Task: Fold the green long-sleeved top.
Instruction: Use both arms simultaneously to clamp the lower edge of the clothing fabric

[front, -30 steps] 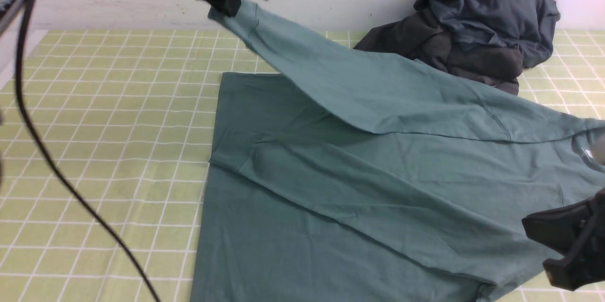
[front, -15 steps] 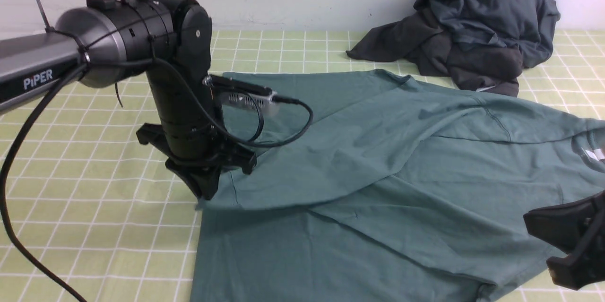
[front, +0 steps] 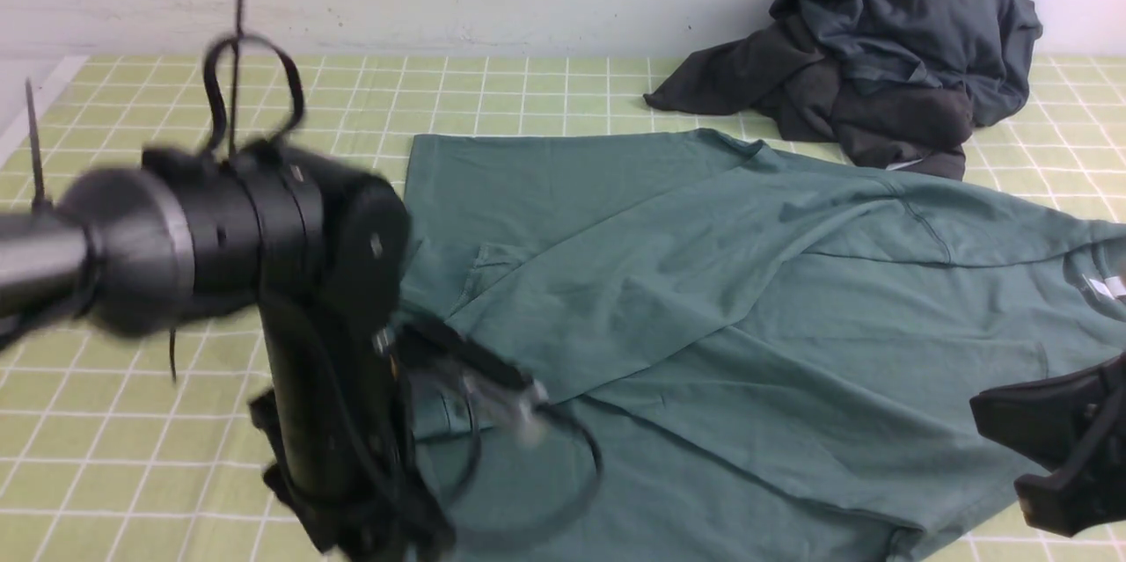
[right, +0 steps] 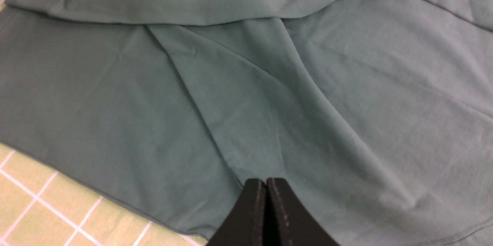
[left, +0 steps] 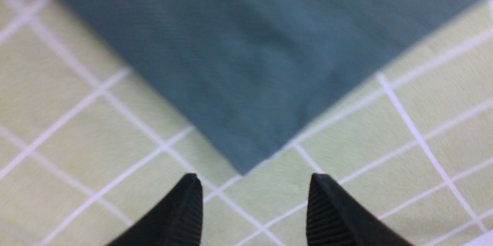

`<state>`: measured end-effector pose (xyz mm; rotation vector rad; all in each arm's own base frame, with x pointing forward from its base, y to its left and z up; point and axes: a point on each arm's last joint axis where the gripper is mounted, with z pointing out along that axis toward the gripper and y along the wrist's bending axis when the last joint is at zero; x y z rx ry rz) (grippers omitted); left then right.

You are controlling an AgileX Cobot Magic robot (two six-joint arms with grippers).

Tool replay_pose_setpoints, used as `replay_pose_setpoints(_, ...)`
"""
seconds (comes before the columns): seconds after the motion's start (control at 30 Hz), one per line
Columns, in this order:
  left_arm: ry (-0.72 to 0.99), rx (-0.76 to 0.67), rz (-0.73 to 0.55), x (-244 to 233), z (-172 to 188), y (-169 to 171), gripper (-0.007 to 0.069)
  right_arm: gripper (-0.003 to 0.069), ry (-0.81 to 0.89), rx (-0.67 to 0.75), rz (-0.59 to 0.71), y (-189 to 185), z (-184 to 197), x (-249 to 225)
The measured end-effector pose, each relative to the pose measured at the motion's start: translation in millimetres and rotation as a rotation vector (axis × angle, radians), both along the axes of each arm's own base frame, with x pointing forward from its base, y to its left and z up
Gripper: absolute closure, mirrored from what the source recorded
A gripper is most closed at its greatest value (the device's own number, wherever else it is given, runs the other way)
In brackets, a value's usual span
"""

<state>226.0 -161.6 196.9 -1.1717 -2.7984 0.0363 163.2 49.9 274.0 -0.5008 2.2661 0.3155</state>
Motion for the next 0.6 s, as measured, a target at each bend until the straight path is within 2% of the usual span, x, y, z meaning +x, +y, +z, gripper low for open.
replay_pose_setpoints(0.03,-0.015,-0.003,-0.021,-2.3,-1.0,-1.3,0.0279,0.0669,-0.002,0.000,-0.001,0.0,0.1,0.1)
replay_pose_setpoints(0.07,-0.077,-0.010,-0.193,-17.1,-6.6,-9.3,0.0279,0.0669,-0.008,0.000,-0.005,-0.3,0.5,0.7)
replay_pose_setpoints(0.13,-0.128,-0.002,-0.350,-28.9,-16.8,-15.1,0.0279,0.0669,-0.012,0.001,-0.007,-0.3,0.6,1.2)
replay_pose_setpoints(0.17,-0.139,0.001,-0.375,-29.6,-19.3,-15.5,0.0279,0.0669,-0.012,0.001,-0.007,-0.3,0.6,1.2)
replay_pose_setpoints(0.27,-0.205,0.023,-0.556,-31.8,-35.8,-18.9,0.0279,0.0669,-0.011,0.001,-0.007,-0.3,0.4,1.4)
replay_pose_setpoints(0.47,-0.237,0.037,-0.592,-26.1,-45.0,-22.1,0.0332,0.0669,-0.010,0.000,-0.006,-0.3,0.3,1.4)
replay_pose_setpoints(0.57,-0.223,0.041,-0.585,-27.4,-46.2,-23.0,0.0432,0.0669,-0.007,0.001,-0.005,-0.1,0.1,1.2)
replay_pose_setpoints(0.6,-0.223,0.040,-0.584,-27.3,-46.0,-23.1,0.0439,0.0669,-0.005,0.001,-0.004,-0.1,0.0,1.1)
